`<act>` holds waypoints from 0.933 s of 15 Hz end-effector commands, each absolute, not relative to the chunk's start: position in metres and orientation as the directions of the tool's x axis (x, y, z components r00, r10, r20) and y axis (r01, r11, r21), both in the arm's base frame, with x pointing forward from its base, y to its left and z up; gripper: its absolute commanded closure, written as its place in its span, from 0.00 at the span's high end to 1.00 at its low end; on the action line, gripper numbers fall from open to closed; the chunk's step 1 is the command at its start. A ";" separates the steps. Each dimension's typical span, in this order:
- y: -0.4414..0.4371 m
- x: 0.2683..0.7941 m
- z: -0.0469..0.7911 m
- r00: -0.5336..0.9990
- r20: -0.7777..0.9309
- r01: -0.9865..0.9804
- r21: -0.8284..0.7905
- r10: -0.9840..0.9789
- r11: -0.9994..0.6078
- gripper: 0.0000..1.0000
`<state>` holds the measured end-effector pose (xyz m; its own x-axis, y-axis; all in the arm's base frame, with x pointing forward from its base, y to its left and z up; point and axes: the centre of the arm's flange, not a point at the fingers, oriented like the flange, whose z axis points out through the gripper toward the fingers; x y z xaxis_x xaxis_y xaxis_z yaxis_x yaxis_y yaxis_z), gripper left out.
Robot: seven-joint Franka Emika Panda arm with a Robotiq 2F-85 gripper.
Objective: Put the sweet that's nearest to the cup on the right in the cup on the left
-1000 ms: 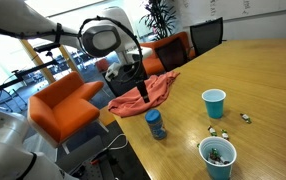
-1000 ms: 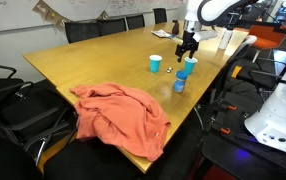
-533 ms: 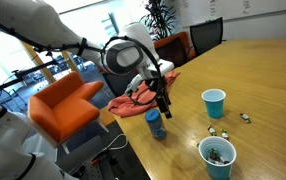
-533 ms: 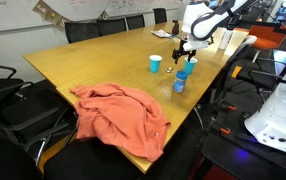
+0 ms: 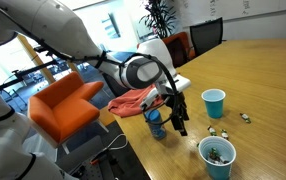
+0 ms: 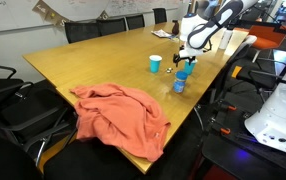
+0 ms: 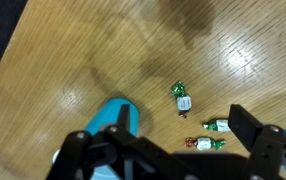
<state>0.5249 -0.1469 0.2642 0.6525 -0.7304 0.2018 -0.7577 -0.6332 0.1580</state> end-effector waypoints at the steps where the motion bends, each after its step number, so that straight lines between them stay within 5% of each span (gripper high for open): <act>1: -0.153 0.538 0.236 0.618 0.251 -0.785 0.153 -0.745 -0.600 1.00; 14: -0.168 0.557 0.178 0.497 0.297 -0.864 0.091 -0.815 -0.494 1.00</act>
